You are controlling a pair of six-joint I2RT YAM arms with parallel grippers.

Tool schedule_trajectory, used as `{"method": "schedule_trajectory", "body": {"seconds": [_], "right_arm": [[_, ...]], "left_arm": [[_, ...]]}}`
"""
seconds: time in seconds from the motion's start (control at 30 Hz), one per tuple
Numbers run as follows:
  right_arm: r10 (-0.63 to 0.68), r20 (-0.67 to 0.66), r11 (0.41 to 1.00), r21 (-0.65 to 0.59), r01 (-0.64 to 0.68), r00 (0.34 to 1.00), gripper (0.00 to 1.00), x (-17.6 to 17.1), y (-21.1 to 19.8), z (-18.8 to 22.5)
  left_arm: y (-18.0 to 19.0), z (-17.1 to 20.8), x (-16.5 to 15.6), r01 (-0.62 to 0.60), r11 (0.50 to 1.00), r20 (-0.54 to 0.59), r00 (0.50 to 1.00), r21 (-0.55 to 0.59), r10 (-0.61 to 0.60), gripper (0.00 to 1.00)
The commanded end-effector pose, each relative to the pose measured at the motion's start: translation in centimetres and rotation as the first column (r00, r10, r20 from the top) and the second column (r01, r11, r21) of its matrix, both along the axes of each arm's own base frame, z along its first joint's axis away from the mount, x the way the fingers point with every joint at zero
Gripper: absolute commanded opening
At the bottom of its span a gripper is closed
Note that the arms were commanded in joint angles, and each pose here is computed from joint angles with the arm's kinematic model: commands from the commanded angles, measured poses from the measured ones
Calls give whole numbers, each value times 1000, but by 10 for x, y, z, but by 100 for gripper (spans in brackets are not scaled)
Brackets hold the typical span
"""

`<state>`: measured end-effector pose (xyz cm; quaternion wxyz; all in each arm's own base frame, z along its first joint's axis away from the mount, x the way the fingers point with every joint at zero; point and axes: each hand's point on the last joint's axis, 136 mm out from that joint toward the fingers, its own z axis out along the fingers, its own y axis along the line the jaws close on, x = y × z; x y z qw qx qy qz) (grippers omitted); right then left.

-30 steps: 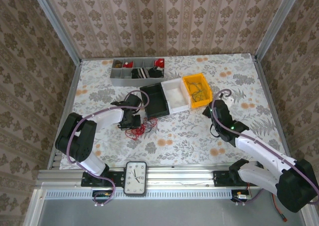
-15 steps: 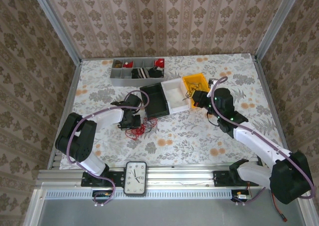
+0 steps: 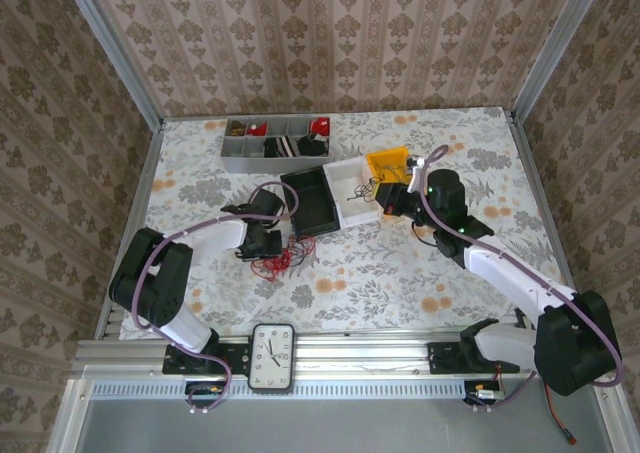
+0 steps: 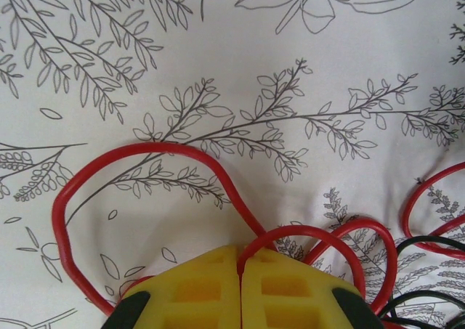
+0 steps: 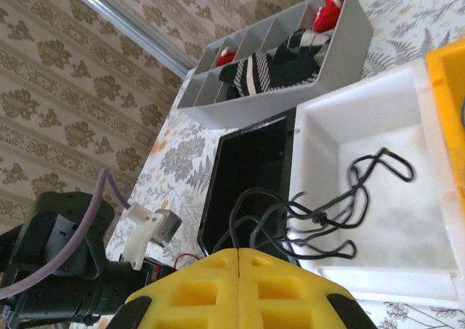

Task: Untangle the cables

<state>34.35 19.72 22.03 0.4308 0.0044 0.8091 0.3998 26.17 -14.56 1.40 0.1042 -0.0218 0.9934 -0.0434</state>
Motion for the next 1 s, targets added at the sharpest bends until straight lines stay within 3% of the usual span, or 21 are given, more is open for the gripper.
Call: {"method": "schedule_trajectory", "body": {"seconds": [0.0, 0.23, 0.33, 0.37, 0.43, 0.47, 0.53, 0.7, 0.83, 0.97], "right_arm": [[54, 50, 998, 20, -55, 997, 0, 4, 16, 17], [-2, 69, 999, -36, 4, 998, 0, 44, 20, 13], [-74, 20, 994, -84, 75, 997, 2, 68, 16, -16], [-100, -4, 991, -93, 99, 995, 8, 74, 14, -27], [-112, -70, 988, -112, 103, 991, 32, 76, 16, -48], [-99, -94, 988, -129, 87, 991, 40, 71, 21, -56], [-68, -101, 978, -202, 47, 993, 46, 55, 35, -67], [165, -131, 915, -348, -201, 978, 45, -9, 94, -93], [388, -210, 815, -376, -441, 897, 40, -62, 143, -118], [484, -260, 744, -381, -549, 836, 39, -83, 172, -135]], "left_arm": [[28, -26, 0, -41, 994, -5, 999, 100, 42, 0], [28, -26, 0, -50, 993, -6, 999, 104, 51, 0], [28, -26, -1, -49, 993, -5, 999, 108, 50, 0], [28, -26, 0, -50, 993, -5, 999, 107, 51, 0], [29, -25, 0, -49, 993, -5, 999, 109, 50, 0], [28, -25, 0, -47, 993, -5, 999, 110, 48, 0], [28, -25, 0, -47, 993, -4, 999, 110, 48, 0], [27, -25, 0, -46, 993, -5, 999, 107, 47, 0], [26, -26, 0, -43, 993, -11, 999, 107, 44, 0], [26, -26, 0, -41, 993, -13, 999, 108, 43, 0]]}}
